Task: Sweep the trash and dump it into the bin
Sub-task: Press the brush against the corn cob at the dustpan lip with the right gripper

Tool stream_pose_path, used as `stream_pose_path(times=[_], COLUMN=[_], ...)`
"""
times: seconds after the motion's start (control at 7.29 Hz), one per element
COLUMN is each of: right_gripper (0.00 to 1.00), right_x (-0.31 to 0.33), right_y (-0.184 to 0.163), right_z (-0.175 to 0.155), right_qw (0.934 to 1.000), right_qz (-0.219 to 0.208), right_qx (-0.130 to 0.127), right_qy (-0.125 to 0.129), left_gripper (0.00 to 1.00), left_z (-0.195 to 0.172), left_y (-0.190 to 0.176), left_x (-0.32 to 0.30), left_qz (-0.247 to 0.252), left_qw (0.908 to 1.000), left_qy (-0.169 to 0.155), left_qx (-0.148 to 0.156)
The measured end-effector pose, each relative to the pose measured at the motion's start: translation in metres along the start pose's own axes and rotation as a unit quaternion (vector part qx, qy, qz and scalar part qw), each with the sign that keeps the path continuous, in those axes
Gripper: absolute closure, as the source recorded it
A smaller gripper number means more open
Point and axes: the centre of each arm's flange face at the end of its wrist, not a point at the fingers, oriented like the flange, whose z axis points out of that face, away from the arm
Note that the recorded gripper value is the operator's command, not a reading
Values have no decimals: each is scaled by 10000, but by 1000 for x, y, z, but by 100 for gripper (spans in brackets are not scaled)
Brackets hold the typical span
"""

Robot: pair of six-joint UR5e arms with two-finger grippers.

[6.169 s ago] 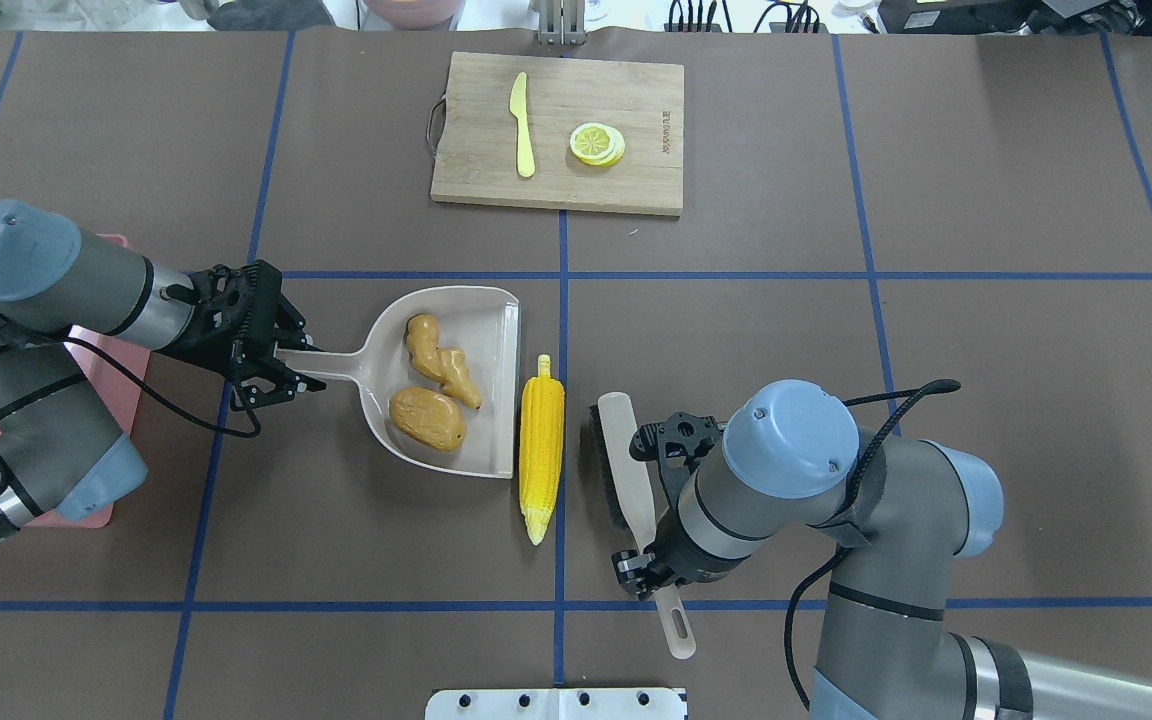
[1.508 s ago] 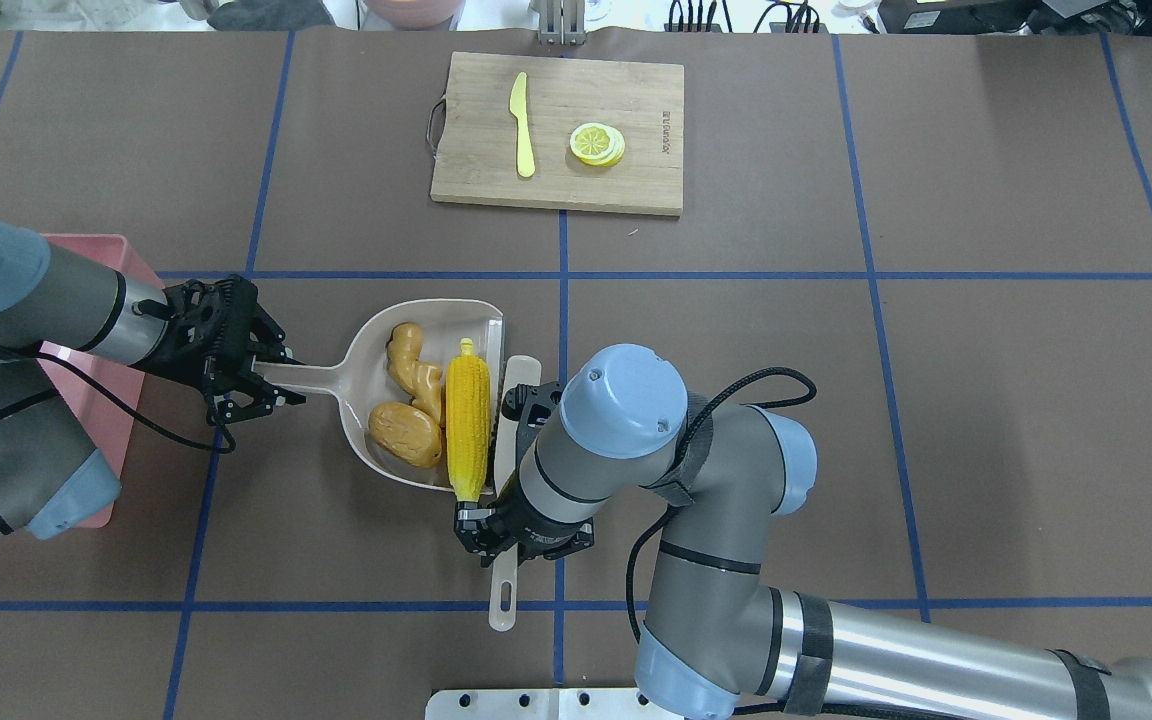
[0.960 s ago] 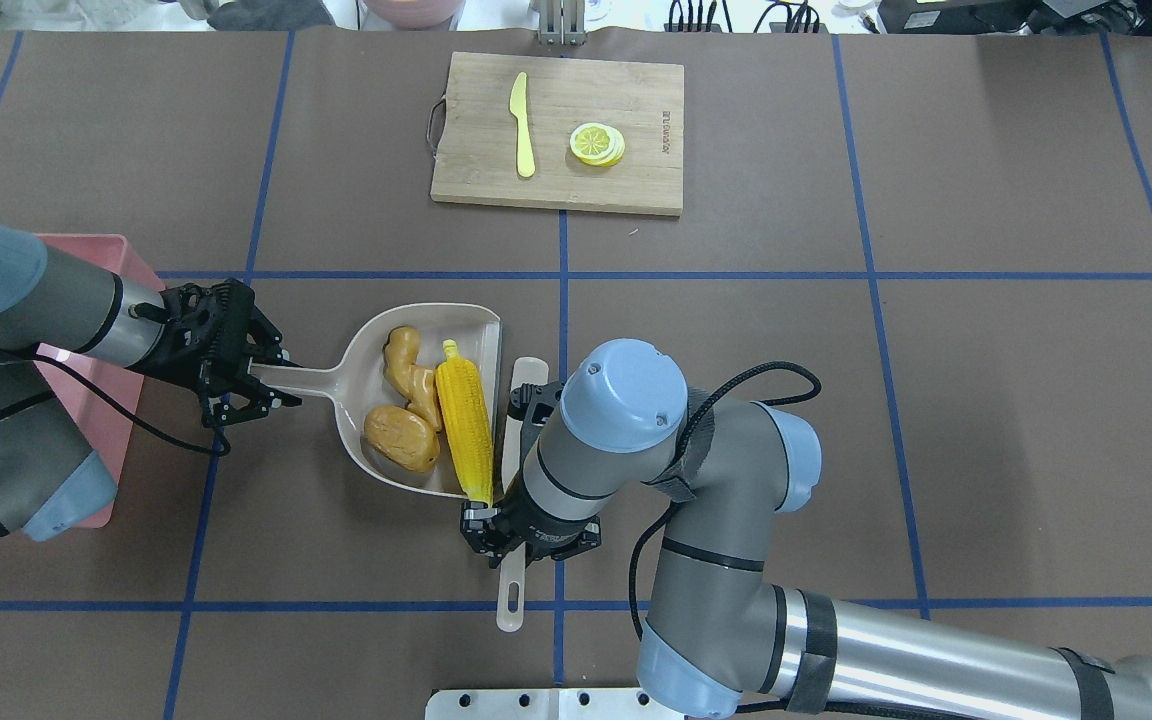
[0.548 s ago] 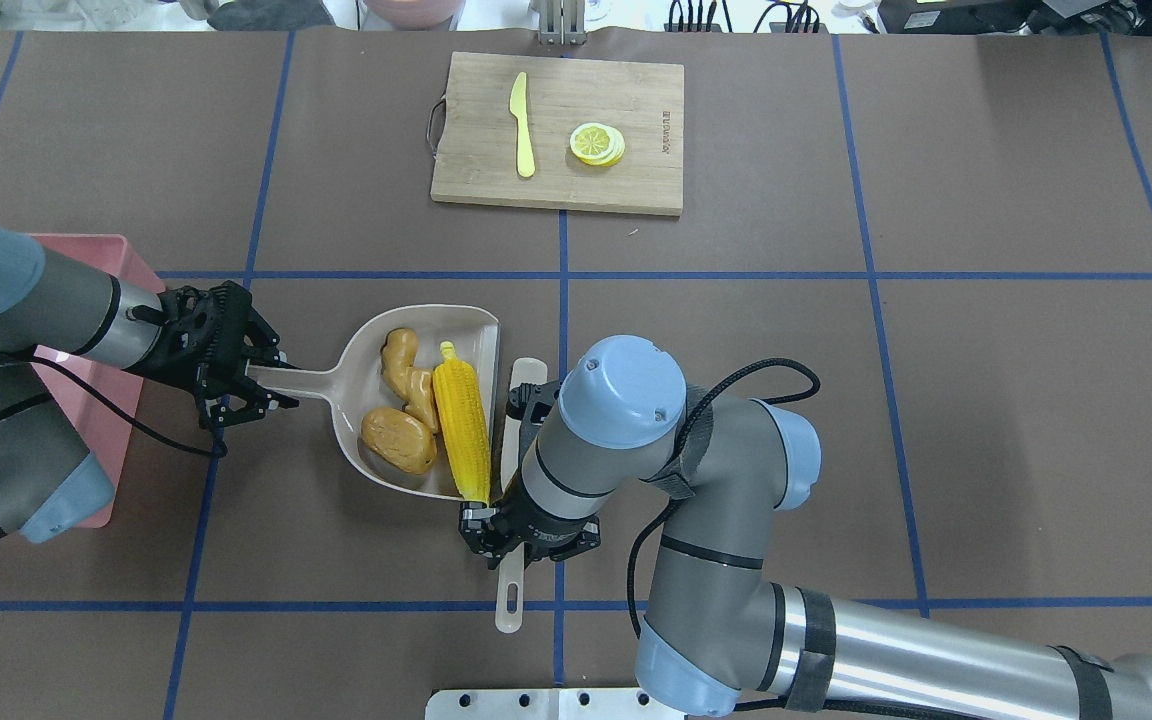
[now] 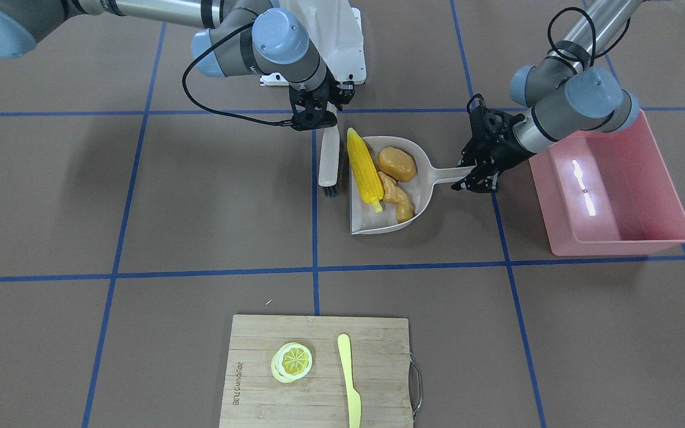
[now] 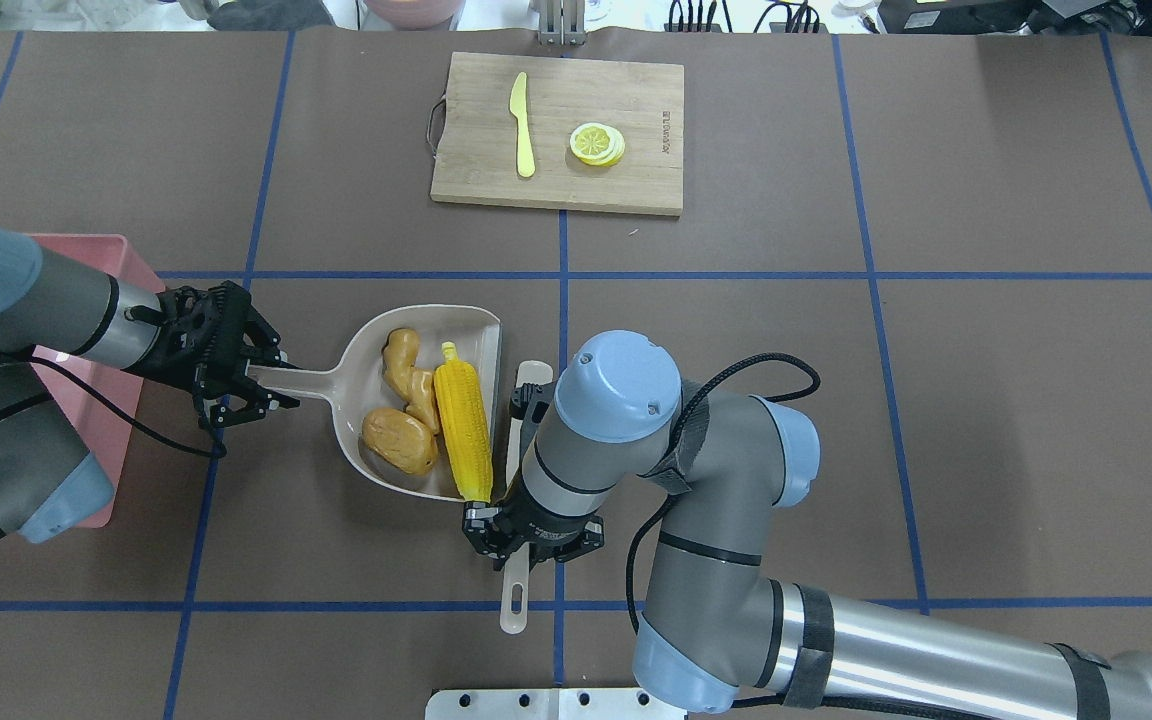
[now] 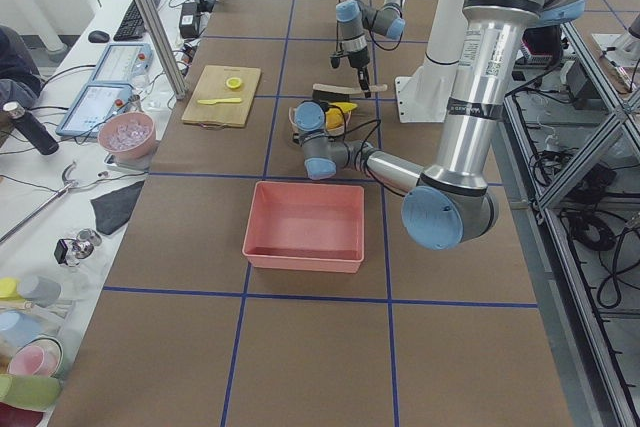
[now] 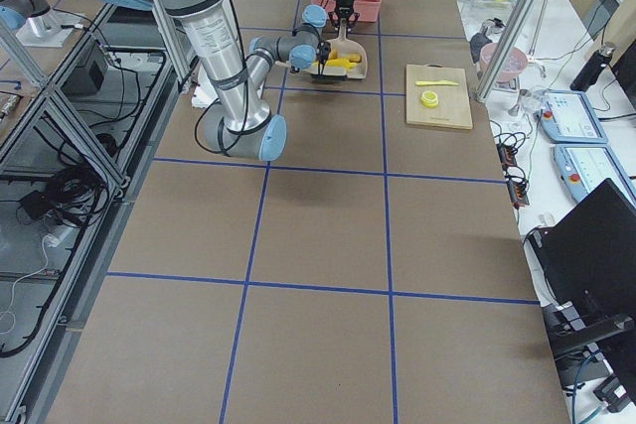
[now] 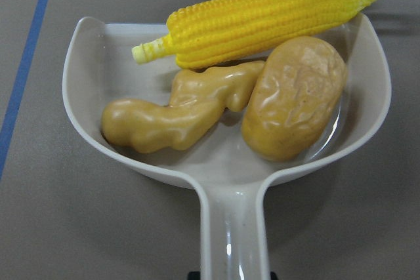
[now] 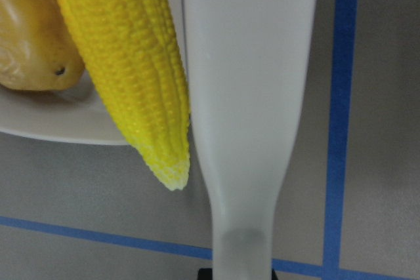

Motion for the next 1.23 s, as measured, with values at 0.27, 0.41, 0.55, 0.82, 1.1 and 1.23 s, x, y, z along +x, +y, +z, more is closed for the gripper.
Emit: stream_pose_path(times=[0.27,0.41,0.55,0.82,1.1,1.23], right_gripper=[100,100,100,100,100,100], right_x=[-1,0,0,0,1,2], right_y=[-2,-2,-2,-2,-3,-4], right_z=[-3,-4,-5,-7,-8,-10], right_qw=[10000,10000,10000,10000,10000,10000], right_qz=[11,24,29,37,58,67], right_qx=[-30,-45,-54,-54,-46,-40], right_qy=[-15,-7,-5,0,19,18], left_gripper=[100,100,100,100,100,100], left_z=[0,0,-1,-2,-3,-3], left_y=[1,0,0,-1,-2,-2], left_x=[1,1,2,3,4,4], left_qz=[4,17,35,71,99,112], left_qw=[10000,10000,10000,9999,9998,9998], left_qy=[8,9,7,5,6,5], left_qx=[8,26,52,102,143,163])
